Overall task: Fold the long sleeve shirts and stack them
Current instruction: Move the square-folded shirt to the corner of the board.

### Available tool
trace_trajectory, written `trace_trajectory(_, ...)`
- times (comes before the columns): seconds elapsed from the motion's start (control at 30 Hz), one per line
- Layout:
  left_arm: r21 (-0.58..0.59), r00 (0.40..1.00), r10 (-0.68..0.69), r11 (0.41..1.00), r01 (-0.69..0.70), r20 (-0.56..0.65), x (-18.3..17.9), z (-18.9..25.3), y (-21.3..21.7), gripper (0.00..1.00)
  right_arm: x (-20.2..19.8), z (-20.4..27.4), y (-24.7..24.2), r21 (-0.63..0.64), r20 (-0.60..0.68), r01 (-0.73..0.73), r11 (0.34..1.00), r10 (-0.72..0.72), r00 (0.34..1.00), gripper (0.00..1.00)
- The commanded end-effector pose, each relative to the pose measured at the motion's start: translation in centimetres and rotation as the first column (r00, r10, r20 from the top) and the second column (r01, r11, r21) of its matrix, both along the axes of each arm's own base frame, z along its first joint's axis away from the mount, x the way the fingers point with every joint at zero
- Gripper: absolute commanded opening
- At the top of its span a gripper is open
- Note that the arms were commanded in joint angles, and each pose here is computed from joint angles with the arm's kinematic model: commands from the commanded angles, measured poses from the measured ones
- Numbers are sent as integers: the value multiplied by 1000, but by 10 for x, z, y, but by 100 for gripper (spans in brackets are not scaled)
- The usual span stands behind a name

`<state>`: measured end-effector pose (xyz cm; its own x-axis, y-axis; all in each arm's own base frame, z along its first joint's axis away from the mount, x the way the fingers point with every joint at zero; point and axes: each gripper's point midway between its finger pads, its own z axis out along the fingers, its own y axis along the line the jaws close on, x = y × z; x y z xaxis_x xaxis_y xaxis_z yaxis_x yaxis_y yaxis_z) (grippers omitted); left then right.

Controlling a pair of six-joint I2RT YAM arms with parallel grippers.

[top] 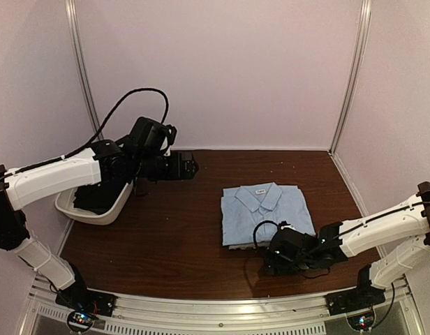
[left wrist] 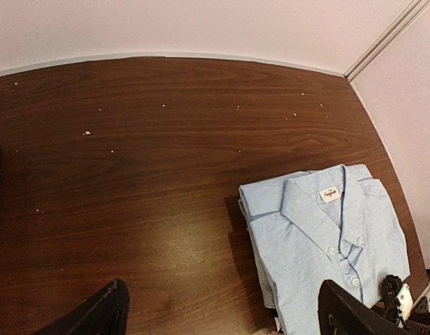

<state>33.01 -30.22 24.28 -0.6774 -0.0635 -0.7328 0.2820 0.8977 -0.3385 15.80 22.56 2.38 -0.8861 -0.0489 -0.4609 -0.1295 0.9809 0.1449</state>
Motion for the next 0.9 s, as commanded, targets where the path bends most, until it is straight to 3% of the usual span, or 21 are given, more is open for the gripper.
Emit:
trace_trajectory(0.0, -16, 999, 18, 1000, -17, 46, 6, 15, 11, 96, 23, -1, 7, 41, 66, 13, 999, -15, 998, 100)
trace_trajectory(0.4, -14, 998, 34, 999, -33, 59, 12, 20, 24, 96, 82, -11, 15, 17, 84, 36, 999, -37, 996, 100)
trace_trajectory(0.87, -3, 997, 46, 999, -46, 59, 11, 21, 37, 96, 188, -22, 42, 37, 65, 46, 998, -48, 997, 100)
